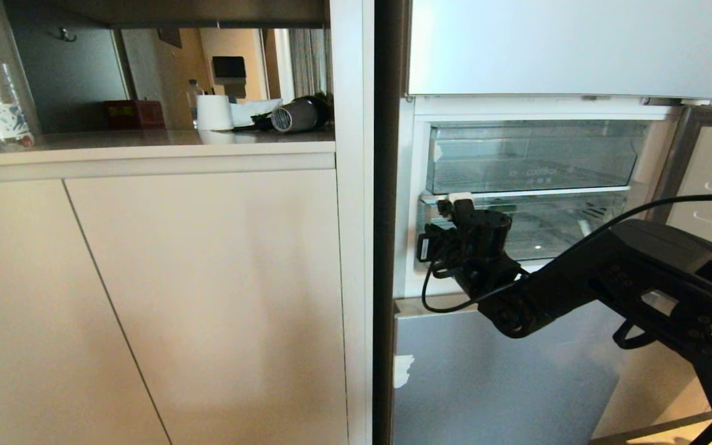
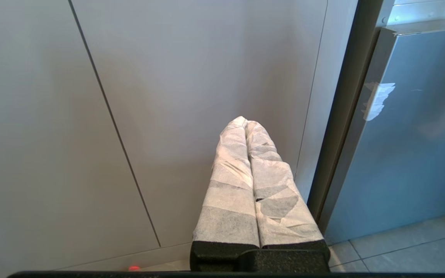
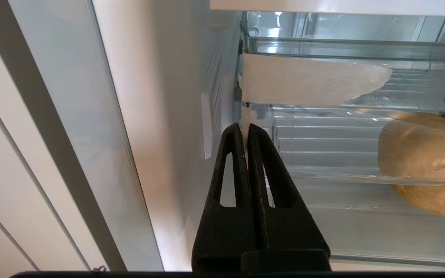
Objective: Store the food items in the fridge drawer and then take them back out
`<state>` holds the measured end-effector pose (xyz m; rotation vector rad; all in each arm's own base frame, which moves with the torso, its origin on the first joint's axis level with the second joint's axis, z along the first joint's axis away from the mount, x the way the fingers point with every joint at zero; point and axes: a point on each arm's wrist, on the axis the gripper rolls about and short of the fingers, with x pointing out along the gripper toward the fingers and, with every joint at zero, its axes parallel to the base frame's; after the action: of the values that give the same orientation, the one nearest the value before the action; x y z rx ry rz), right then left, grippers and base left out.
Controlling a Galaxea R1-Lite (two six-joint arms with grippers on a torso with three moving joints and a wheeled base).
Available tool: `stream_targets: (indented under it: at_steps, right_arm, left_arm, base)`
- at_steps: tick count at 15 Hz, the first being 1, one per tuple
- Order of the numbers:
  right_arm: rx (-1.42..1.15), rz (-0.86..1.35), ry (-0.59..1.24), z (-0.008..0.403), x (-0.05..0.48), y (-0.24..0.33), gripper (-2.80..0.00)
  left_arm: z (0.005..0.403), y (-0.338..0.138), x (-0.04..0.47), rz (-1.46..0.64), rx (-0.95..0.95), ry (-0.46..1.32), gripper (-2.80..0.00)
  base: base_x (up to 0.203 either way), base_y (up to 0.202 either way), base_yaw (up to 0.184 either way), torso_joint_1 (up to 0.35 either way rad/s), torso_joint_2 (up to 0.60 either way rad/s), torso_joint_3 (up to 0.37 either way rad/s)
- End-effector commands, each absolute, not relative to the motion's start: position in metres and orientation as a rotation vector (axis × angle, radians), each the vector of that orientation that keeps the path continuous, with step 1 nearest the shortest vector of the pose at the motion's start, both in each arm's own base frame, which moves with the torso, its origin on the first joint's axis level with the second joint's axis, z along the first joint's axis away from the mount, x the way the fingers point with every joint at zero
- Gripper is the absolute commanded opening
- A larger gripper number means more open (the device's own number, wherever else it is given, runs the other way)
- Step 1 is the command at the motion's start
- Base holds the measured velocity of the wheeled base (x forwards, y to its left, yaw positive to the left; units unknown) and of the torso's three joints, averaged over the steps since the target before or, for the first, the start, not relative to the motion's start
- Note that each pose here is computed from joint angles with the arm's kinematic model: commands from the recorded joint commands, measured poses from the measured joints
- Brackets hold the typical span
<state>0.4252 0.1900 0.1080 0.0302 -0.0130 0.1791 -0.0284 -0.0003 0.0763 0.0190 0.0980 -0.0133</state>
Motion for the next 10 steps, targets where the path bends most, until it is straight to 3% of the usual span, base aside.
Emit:
stream_targets:
  at_steps: [1,10]
  right_arm:
    - [0.032,0.178,-0.022,0.112,0.422,0.189,-2.8]
    - [0.026,0.207,0.007,0.128,0.387,0.189,-2.8]
  left_arm:
    - [0.076,0.0,-0.029,-0.013,0.019,0.097,-2.8]
    - [0.076,0.0,-0.029,-0.013,0.019,0.097,-2.8]
  base:
    - [0.0,0.0,0.0,0.0,0.0,0.0]
    - [0.0,0.0,0.0,0.0,0.0,0.0]
